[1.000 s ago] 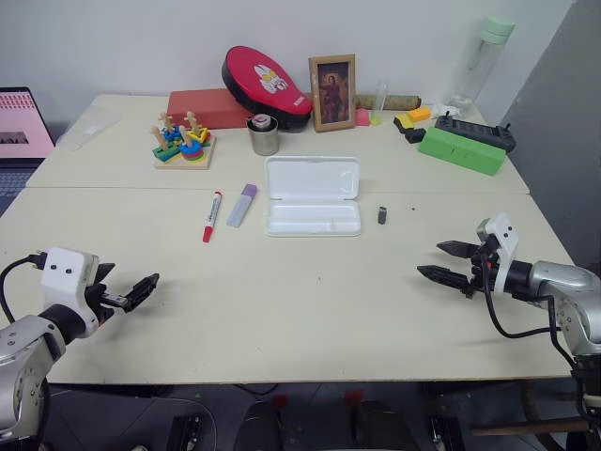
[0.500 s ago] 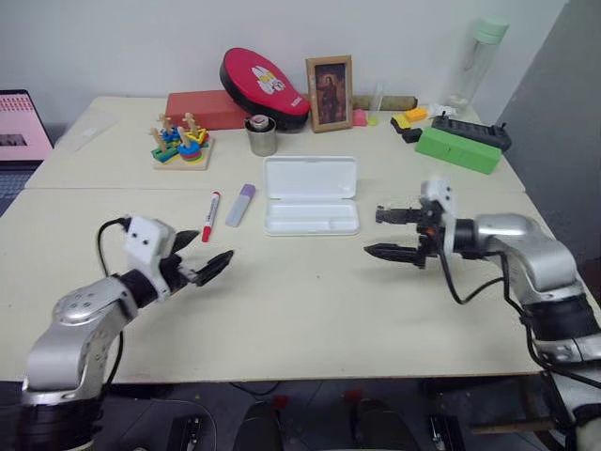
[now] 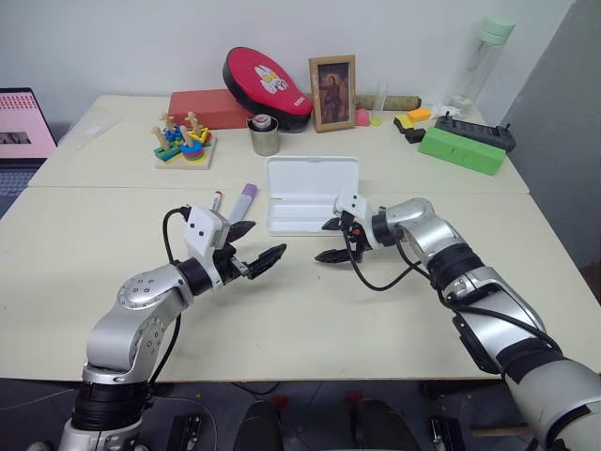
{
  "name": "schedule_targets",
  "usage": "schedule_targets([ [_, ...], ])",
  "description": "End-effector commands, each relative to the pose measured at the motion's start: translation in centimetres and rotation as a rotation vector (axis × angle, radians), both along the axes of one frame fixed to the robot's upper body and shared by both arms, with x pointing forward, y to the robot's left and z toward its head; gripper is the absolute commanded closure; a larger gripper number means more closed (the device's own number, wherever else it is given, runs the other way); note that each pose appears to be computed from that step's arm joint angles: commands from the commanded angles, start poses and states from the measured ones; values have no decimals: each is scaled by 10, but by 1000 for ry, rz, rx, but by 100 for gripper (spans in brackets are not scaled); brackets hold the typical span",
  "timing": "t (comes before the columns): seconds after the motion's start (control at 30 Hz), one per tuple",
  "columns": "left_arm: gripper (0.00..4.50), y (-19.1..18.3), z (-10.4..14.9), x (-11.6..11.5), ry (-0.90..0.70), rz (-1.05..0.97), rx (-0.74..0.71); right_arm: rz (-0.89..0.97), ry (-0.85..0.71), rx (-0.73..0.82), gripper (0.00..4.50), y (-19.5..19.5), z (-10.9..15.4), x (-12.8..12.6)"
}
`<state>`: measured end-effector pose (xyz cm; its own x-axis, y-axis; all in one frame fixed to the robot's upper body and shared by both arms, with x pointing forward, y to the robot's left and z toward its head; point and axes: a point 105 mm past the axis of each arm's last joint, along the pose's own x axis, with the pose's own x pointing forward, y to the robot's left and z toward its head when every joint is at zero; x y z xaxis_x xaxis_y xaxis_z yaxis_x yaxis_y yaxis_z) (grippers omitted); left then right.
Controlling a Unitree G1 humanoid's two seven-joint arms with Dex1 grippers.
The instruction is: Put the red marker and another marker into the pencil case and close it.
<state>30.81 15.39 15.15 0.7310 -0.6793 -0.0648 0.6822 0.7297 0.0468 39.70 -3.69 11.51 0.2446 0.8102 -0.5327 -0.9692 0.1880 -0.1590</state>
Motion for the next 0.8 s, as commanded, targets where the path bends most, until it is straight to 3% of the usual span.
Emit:
schedule_targets([
  [0.03, 0, -6, 20, -7, -70, -21, -39, 19, -67, -13, 2, 3, 12, 7],
  [0.2, 0, -5, 18, -7, -68, -11, -46, 20, -75, 34, 2, 4, 30, 11],
  [0.63, 0, -12, 29, -4, -93, -32, -102, -82, -89, -145, 2, -25, -3, 21],
  [0.8, 0, -14, 31, -6, -89, -46, -112, -90, -104, -191, 93, -24, -10, 22],
])
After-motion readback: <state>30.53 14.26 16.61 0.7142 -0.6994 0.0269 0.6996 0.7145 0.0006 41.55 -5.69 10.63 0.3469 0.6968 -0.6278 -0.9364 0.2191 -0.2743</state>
